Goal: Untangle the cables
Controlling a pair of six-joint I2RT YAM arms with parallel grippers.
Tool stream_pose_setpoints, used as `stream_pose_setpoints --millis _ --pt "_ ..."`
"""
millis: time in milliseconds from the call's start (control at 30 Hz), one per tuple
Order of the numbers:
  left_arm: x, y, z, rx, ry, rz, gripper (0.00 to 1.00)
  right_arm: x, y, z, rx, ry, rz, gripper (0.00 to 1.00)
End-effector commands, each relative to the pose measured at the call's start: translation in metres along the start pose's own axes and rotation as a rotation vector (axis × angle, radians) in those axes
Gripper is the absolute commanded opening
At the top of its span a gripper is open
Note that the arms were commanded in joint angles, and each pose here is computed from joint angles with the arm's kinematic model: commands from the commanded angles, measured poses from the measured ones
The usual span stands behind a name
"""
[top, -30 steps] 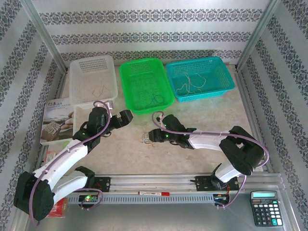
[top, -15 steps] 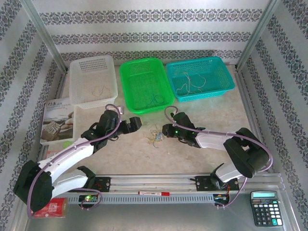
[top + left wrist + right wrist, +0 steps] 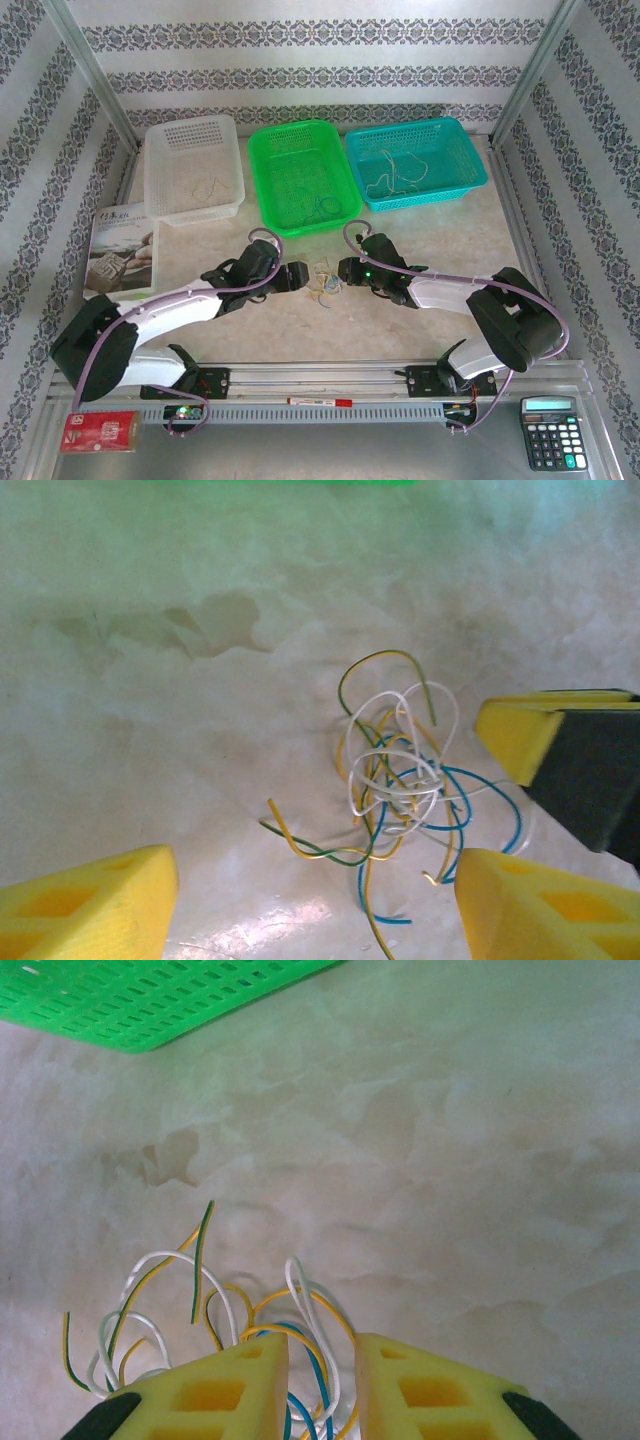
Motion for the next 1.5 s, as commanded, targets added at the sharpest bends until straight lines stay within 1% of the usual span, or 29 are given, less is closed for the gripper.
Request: stream_pose_setpoints --millis 0,133,400,467,533,600,800,967,1133,1267,1467 --pt "-0.008 -0.006 0.005 -0.043 0.016 0.02 0.71 -0.004 0.002 0.0 -0.02 -0.017 -0.013 0.24" --pt "-0.012 -0.015 0.003 -0.038 -0.001 0.031 0.64 -0.005 0.003 0.0 -0.024 -0.017 -0.013 0.24" --pt "-0.015 -0.035 0.002 -0.027 -0.01 0.032 0.46 -0.005 0.005 0.0 -0.029 -0.016 -0.01 0.24" --pt "-0.015 -0.039 0.001 -0.022 -0.013 0.033 0.45 -0.005 0.006 0.0 -0.03 -0.015 -0.009 0.24" --pt "-0.015 -0.042 0.0 -0.02 -0.013 0.03 0.41 -0.005 0.006 0.0 -0.033 -0.017 -0.008 0.24" --pt "-0.015 -0.045 0.0 -0.017 -0.012 0.03 0.4 -0.006 0.007 0.0 -0.034 -0.017 -0.009 0.24" --pt "-0.014 -0.05 -0.003 -0.01 -0.009 0.024 0.3 -0.005 0.007 0.001 -0.04 -0.021 -0.001 0.24" --pt "-0.014 -0.052 -0.005 -0.004 -0.008 0.021 0.18 -0.004 0.006 0.002 -0.04 -0.022 0.001 0.24" --pt "-0.015 -0.048 -0.004 -0.013 -0.011 0.016 0.0 -0.003 0.007 0.002 -0.042 -0.021 0.006 0.24" --pt "-0.025 -0.031 0.006 -0.032 -0.041 -0.002 0.0 0.0 0.013 0.005 -0.049 -0.018 0.025 0.25" --pt "-0.055 0.008 0.031 -0.085 -0.092 -0.092 0.0 0.014 0.037 0.018 -0.111 0.013 0.082 0.38"
Point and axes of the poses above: each hand's point on the last joint's axis, 136 mm out from that joint toward the fingers, its own y axis back along the fingers, its own x axis along the line the jaws close on, z = x × y, the point moved 9 cm from there along y, back along the fingers, and after that the axes turned 2 degrees about -y, right-handed, at the moved point
